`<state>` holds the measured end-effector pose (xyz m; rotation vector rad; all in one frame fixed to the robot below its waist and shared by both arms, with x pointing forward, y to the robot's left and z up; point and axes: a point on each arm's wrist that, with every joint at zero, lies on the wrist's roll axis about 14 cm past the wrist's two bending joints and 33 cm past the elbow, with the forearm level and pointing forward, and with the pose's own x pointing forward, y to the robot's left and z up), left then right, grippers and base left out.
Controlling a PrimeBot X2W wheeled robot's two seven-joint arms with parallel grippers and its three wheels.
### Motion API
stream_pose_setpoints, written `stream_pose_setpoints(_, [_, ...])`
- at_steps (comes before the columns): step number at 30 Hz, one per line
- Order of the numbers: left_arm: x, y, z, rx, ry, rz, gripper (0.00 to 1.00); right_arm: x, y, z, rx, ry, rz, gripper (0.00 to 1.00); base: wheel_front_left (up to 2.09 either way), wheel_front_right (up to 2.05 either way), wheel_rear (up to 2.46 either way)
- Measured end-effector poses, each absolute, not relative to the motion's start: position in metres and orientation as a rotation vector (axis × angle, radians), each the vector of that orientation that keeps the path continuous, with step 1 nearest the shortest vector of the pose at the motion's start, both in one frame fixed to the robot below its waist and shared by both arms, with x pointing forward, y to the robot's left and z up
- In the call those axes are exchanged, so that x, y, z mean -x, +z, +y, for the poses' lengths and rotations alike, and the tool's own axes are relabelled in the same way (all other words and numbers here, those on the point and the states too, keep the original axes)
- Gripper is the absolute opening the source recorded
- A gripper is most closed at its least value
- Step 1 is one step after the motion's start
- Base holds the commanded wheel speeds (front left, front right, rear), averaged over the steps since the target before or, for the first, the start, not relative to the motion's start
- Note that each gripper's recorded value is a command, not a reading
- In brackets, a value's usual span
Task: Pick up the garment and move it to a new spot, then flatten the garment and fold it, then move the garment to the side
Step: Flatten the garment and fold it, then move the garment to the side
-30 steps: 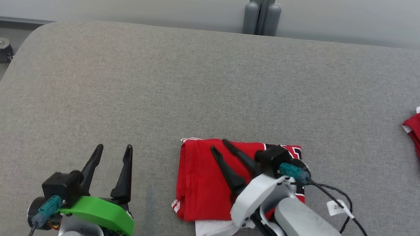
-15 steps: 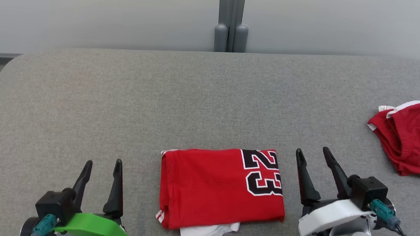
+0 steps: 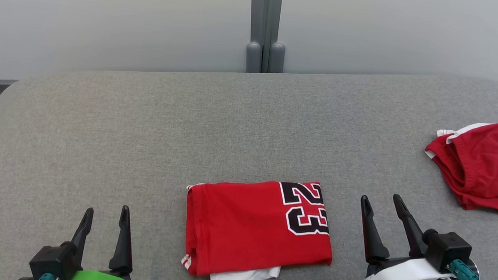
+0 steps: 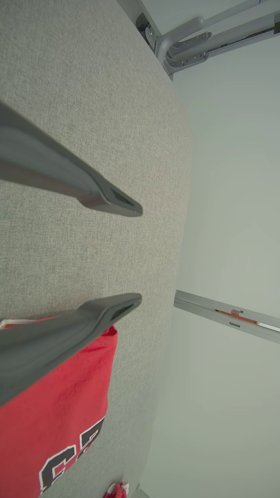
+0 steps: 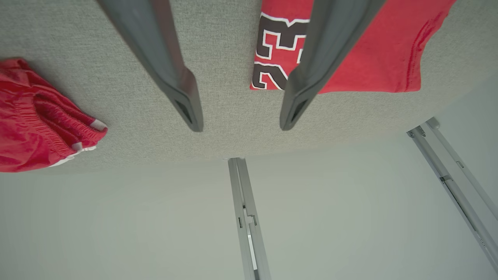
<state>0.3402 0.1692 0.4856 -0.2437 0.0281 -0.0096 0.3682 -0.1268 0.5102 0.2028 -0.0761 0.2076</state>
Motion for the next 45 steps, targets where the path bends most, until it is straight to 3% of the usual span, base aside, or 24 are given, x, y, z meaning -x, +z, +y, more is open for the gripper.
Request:
stream_pose_setpoints(18, [-0.339,0.483,0.17,0.241,-0.01,0.028,1.0,-0.37,0.504,-0.126,-0.201,0.209,-0.045,1.0,0.0,0.0,0.0])
stream_pose_setpoints(23, [-0.338,0.481,0.17,0.248,0.0,0.036,1.0,-0.372,0.477,-0.131,-0.212,0.191,0.104,1.0,0.0,0.0,0.0])
stream_pose_setpoints(32, [-0.34,0.481,0.177,0.261,0.033,0.028,1.0,-0.399,0.456,-0.103,-0.12,0.286,0.354,1.0,0.0,0.0,0.0])
stream_pose_setpoints(45, [-0.324,0.472,0.213,0.265,0.169,0.038,1.0,-0.405,0.395,-0.078,-0.041,0.373,0.686,1.0,0.0,0.0,0.0])
